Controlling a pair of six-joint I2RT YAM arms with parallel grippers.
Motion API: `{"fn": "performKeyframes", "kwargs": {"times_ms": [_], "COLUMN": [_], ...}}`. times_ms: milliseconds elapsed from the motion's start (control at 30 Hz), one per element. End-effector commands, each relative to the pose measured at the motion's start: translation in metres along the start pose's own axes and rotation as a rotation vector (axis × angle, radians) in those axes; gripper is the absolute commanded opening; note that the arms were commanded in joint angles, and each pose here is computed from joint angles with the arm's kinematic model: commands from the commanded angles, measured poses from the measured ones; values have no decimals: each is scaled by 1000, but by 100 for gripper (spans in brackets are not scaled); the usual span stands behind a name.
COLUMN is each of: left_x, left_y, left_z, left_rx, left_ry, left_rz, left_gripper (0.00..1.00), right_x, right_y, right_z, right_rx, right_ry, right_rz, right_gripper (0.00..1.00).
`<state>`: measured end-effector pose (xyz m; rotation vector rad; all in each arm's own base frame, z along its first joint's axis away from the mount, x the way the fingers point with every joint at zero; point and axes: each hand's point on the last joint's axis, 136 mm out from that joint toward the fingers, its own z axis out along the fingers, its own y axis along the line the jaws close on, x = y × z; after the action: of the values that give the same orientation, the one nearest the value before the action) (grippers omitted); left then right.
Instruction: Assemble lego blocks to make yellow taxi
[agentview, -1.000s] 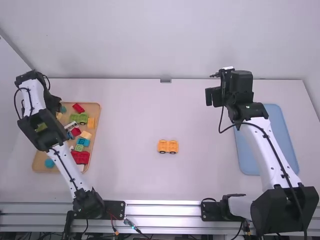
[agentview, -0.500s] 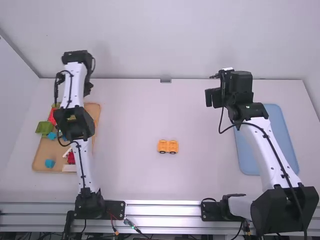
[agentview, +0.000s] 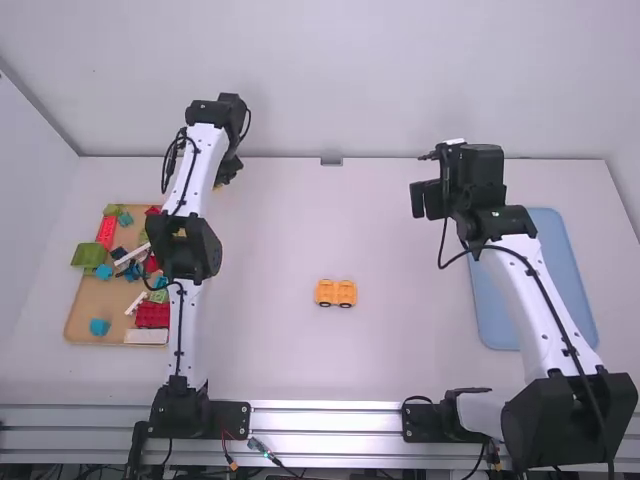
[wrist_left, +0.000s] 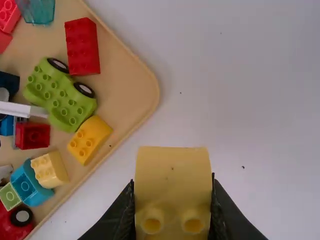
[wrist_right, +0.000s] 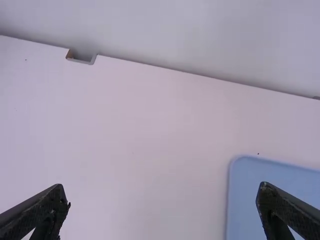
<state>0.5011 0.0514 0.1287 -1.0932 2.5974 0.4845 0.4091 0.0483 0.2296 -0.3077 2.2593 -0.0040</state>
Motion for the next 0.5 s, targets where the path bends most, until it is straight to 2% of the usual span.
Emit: {"fn": "performKeyframes", "kwargs": {"times_ms": [0,100,300,467], "left_x": [5,9,7,23], "left_y": [-8,-20,-5,-13], "left_z": [2,8,32,41], "left_rx": [17,72,-11,-9], "left_ry": [13,39,36,43], "left_rz": [39,75,0,29], "left_gripper": [2,2,2,2], "right_x": [-15,-16,-16,-16], "right_y": [-2,-2,-2,-2], "right_z": [-11,-11,-11,-11], "right_rx": [7,8,8,8], "right_ry": [-43,-46,-44,-46], "right_rz": [-12,-10,-10,-10], "right_gripper": [99,99,99,99]}}
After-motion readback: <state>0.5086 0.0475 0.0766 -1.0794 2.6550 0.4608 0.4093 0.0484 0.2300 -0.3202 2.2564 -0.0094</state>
